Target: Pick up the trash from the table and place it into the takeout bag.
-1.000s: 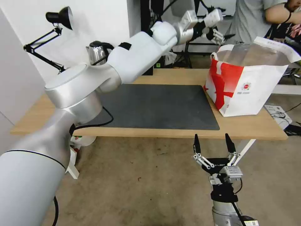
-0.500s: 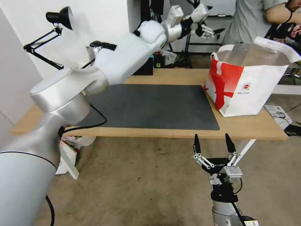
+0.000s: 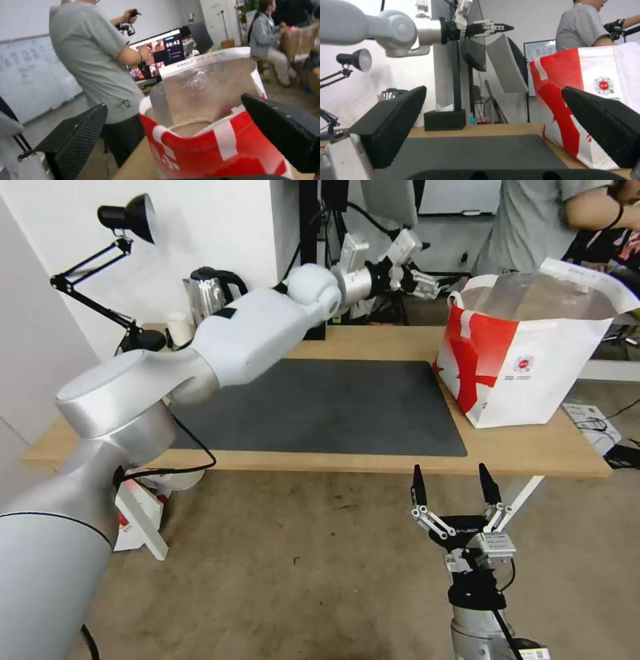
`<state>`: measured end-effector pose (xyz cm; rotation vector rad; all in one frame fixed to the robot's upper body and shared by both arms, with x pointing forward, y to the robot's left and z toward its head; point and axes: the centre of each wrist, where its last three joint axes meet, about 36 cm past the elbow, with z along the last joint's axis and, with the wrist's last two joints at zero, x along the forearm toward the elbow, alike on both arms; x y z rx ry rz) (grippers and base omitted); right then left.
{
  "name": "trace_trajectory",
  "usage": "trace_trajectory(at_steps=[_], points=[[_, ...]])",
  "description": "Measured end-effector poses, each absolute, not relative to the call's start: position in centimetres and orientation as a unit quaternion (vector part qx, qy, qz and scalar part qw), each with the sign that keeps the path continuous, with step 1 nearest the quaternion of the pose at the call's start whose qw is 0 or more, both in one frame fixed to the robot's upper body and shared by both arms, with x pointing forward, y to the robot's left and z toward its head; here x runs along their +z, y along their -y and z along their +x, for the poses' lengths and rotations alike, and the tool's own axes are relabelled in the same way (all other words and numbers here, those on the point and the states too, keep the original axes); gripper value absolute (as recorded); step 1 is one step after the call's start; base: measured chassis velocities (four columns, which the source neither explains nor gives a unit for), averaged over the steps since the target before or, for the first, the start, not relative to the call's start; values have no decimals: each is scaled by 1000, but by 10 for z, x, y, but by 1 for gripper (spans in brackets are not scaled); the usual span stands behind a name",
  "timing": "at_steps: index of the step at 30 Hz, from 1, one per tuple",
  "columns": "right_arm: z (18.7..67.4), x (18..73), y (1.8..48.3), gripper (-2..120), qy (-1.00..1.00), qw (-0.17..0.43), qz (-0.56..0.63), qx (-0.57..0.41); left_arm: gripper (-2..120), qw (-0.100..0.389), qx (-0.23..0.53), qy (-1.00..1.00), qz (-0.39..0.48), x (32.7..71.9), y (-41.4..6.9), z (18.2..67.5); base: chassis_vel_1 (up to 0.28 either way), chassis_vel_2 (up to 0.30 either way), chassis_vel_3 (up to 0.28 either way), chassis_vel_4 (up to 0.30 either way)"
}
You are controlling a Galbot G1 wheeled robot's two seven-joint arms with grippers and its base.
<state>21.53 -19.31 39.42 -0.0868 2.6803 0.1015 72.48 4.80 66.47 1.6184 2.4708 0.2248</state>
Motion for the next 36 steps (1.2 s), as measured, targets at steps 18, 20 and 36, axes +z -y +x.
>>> trace_trajectory(at_steps=[18,20,36], points=[[215,394,193,100,-973,227,-32,37,100,75,16,-864,498,638,-131,701,0,0,0,0],[215,394,193,100,-973,227,-32,37,100,77,13,-866,494,638,-137,698,0,0,0,0],[215,394,193,100,-973,227,-32,37,100,117,-40,-905,407,635,-199,629,0,0,0,0]])
